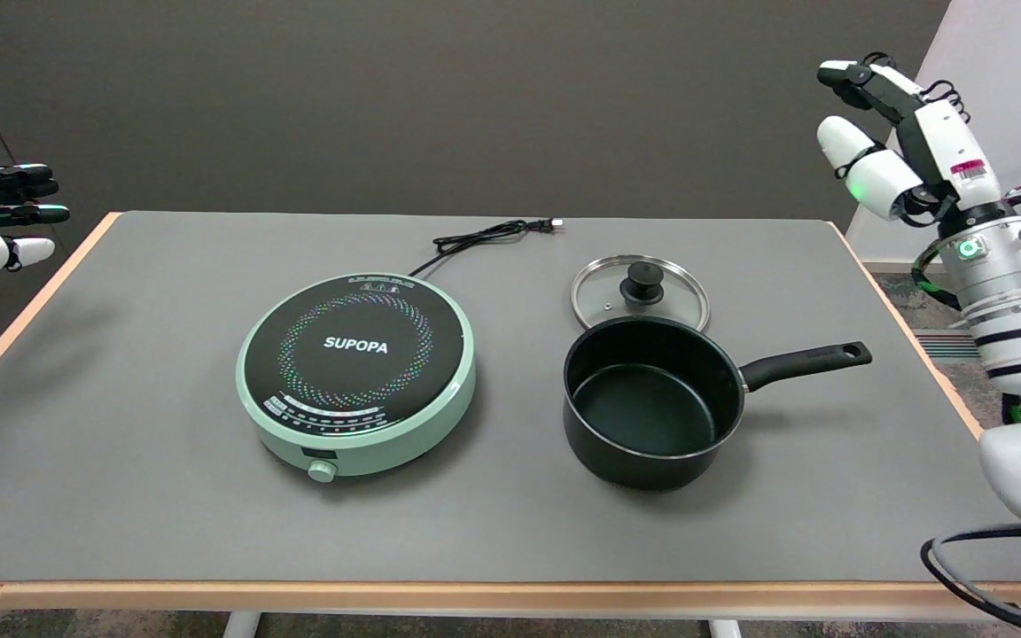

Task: Place the soup pot onto the table.

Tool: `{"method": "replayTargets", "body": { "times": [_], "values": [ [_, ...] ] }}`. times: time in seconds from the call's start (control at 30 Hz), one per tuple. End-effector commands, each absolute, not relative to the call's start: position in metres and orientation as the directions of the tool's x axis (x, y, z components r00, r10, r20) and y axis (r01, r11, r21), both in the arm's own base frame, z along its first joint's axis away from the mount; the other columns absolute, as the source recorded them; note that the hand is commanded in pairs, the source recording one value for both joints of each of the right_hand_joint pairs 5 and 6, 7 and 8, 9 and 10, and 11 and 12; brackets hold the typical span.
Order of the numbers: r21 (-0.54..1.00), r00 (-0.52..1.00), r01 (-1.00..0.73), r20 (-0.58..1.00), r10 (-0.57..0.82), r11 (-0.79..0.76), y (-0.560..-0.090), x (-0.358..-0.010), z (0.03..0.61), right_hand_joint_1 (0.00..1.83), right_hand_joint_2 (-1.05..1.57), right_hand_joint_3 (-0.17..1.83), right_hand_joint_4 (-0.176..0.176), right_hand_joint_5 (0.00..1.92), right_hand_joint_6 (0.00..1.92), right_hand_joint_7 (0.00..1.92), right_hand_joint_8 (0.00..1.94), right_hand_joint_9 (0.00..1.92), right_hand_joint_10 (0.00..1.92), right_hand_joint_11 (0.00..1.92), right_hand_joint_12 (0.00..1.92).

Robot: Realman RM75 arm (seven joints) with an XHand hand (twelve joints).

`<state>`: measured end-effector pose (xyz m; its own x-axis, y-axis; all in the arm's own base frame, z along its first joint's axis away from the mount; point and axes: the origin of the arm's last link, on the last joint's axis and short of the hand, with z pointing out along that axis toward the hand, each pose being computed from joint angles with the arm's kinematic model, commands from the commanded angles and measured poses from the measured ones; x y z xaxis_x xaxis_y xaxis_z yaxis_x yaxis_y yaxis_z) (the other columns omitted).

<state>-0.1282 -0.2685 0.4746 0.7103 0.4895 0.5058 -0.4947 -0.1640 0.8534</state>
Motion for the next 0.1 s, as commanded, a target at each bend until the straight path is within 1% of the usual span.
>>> {"method": "replayTargets", "body": {
  "times": [0.03, 0.07, 0.1],
  "values": [
    [0.727, 0.577, -0.634, 0.671, 0.465, -0.262, -0.2860, -0.1375, 0.4849, 0.56, 1.57, -0.04, -0.141, 0.32, 0.32, 0.32, 0.32, 0.32, 0.32, 0.32, 0.32],
    [0.728, 0.577, -0.632, 0.671, 0.466, -0.265, -0.2856, -0.1367, 0.4843, 0.58, 1.57, -0.04, -0.161, 0.30, 0.30, 0.30, 0.30, 0.30, 0.30, 0.30, 0.30],
    [0.729, 0.576, -0.630, 0.670, 0.468, -0.268, -0.2852, -0.1358, 0.4840, 0.57, 1.57, -0.04, -0.156, 0.29, 0.29, 0.29, 0.29, 0.29, 0.29, 0.29, 0.29]
  ]
}}
